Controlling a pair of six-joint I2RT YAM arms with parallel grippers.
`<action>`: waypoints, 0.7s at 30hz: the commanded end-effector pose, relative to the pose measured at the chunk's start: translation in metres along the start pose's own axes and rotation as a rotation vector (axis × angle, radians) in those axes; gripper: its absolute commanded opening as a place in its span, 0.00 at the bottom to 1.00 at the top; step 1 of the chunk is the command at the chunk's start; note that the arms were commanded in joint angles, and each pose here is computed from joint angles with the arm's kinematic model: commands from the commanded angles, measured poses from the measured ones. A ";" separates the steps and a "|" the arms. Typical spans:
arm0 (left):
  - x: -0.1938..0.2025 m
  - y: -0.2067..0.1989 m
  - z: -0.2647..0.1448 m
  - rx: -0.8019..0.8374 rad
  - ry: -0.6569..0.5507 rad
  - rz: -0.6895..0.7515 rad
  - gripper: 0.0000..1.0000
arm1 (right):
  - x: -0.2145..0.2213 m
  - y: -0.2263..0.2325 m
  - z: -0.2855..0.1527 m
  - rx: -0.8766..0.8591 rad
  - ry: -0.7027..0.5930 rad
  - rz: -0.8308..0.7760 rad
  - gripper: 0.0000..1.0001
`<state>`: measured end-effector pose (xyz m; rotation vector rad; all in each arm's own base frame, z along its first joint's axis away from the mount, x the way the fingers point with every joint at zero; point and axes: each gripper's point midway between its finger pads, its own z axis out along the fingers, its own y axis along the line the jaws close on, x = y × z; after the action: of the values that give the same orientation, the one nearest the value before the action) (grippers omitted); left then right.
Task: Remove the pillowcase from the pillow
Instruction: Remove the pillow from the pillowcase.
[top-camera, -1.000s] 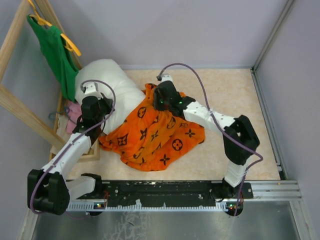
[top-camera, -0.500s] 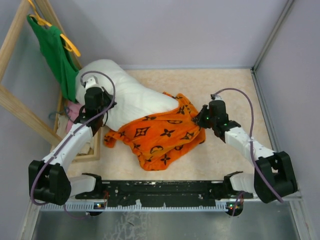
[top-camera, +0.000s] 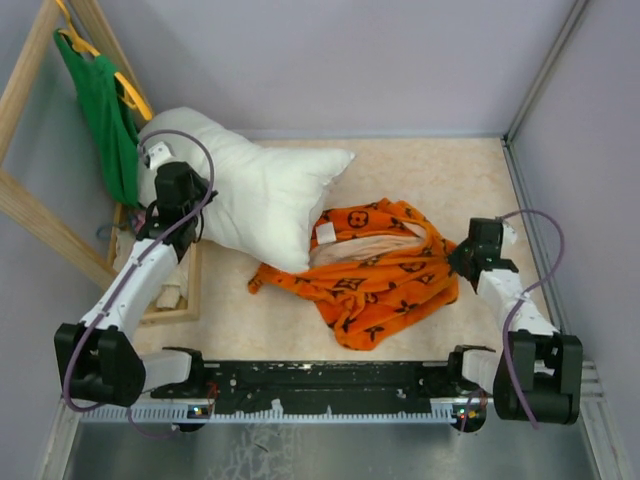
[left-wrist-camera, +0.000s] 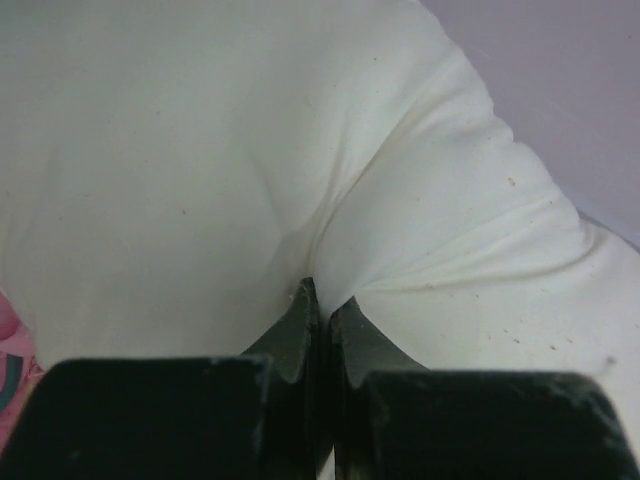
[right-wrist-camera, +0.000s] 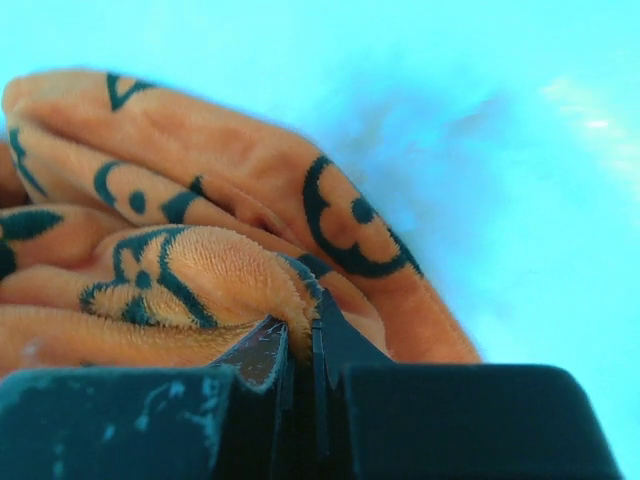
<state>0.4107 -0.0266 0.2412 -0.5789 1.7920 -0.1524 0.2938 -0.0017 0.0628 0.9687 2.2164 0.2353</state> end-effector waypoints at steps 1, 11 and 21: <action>-0.071 0.028 -0.019 -0.131 -0.218 -0.026 0.00 | -0.073 -0.015 -0.025 0.145 -0.261 0.134 0.00; -0.058 -0.032 -0.028 0.224 -0.130 0.100 0.00 | -0.130 0.016 -0.052 0.023 -0.368 0.126 0.42; -0.063 -0.080 -0.045 0.396 -0.200 0.090 0.00 | -0.122 0.137 -0.126 -0.297 -0.440 -0.243 0.99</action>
<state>0.3982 -0.0587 0.2584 -0.2835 1.8109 -0.3163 0.3395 -0.0007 0.2030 0.7140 1.9633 0.1199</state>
